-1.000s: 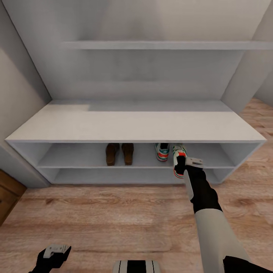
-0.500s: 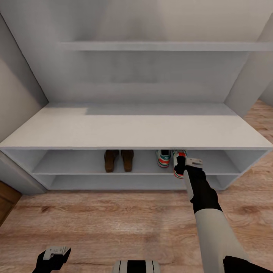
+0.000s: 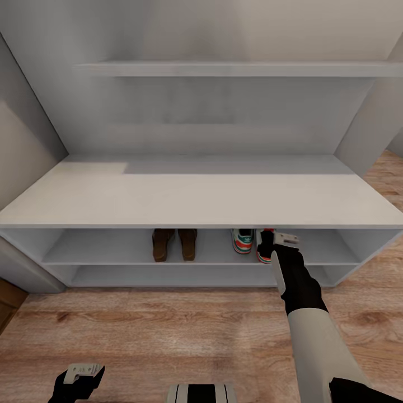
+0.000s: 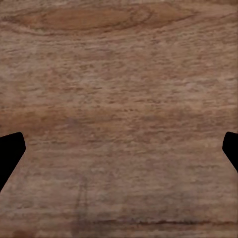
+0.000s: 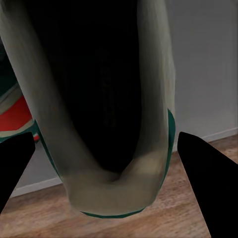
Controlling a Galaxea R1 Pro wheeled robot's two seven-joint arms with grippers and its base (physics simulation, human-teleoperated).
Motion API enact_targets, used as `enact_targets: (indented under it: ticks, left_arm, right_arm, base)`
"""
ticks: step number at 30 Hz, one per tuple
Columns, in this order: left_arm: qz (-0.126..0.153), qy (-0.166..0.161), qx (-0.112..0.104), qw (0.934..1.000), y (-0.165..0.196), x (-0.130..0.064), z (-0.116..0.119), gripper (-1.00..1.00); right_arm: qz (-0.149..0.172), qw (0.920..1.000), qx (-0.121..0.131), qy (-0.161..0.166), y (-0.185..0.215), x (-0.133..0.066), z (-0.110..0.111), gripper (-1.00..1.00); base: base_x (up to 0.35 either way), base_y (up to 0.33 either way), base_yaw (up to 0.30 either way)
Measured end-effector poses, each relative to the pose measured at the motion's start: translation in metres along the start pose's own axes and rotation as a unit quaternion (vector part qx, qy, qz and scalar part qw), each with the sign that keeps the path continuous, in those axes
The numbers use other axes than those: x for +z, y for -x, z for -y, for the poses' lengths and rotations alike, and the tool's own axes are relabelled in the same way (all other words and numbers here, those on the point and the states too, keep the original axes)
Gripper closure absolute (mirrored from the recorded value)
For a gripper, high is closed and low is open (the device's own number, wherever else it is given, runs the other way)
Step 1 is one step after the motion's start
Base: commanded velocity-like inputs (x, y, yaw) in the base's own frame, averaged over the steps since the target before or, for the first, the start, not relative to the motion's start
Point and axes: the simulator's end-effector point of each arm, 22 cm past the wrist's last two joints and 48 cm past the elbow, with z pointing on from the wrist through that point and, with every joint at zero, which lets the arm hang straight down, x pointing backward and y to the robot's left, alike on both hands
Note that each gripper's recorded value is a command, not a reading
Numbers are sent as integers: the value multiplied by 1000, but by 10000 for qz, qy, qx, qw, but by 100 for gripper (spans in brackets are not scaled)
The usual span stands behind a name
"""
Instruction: Pick up the two gym shoes and the two sandals from the corridor floor and place them onto the hallstand (shoe rack) in the corridor, making sure they are on the rack and not on the floor. Arrange them so the two gym shoes are next to each other and the two sandals are next to each other.
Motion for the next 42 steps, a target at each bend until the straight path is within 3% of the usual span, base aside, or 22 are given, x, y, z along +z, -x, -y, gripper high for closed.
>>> enact_targets:
  ticks: [42]
  left_arm:
    - [-163, 0, 13, 9999, -15, 2, 0, -100]
  right_arm:
    - [-100, 9999, -51, -64, -12, 12, 2, 100]
  base:
    - [23, 0, 0]
